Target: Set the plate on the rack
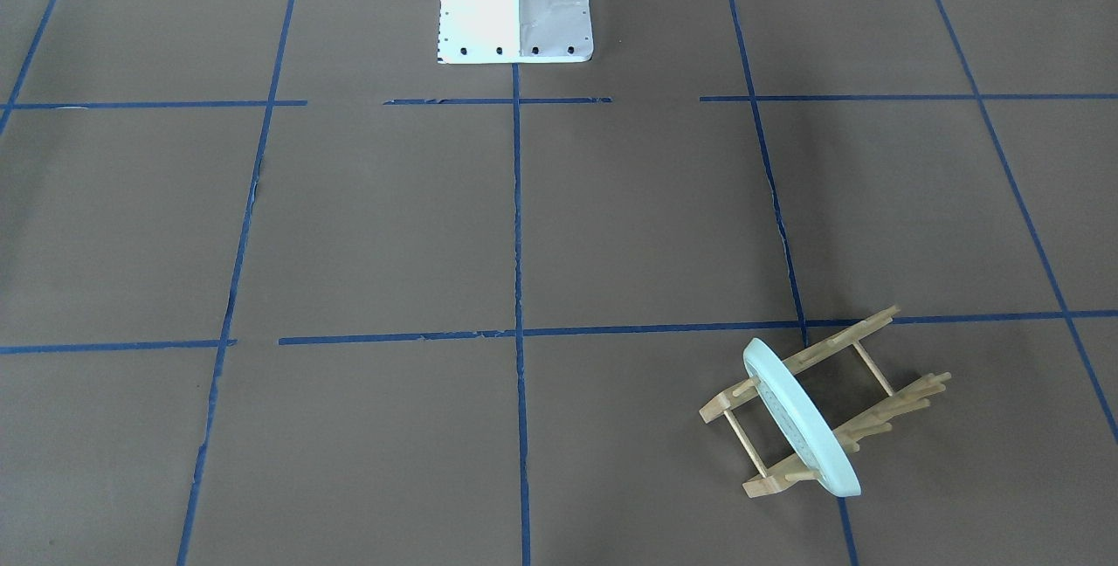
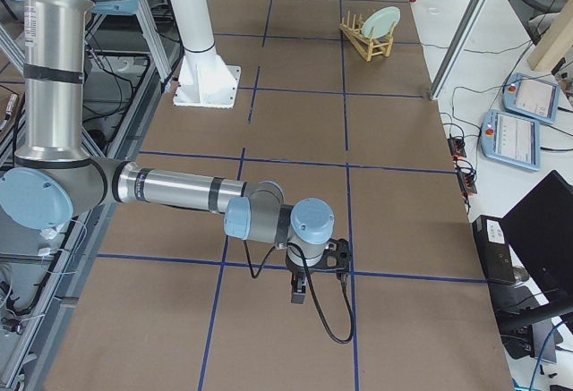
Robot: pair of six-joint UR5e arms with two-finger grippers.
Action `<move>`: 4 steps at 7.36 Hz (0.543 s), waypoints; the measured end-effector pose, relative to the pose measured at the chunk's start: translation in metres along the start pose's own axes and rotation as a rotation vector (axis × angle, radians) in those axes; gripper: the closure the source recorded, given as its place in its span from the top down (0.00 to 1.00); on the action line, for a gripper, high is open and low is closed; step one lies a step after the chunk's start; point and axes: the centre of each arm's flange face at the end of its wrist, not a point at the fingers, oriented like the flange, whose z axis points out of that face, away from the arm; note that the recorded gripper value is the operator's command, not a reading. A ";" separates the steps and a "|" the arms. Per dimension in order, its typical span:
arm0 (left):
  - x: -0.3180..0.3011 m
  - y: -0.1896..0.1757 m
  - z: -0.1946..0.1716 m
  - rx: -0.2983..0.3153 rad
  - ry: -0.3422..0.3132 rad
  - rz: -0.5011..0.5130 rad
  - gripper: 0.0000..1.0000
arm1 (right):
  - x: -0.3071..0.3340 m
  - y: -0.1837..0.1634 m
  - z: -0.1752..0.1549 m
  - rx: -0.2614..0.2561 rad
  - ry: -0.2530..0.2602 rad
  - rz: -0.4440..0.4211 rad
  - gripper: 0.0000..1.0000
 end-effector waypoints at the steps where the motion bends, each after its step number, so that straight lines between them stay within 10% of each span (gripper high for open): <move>1: 0.000 0.000 0.002 -0.001 0.023 -0.003 1.00 | 0.000 0.000 0.000 0.000 0.000 0.000 1.00; 4: 0.000 0.001 0.003 -0.002 0.032 -0.006 1.00 | 0.000 0.000 0.000 0.000 0.000 0.000 1.00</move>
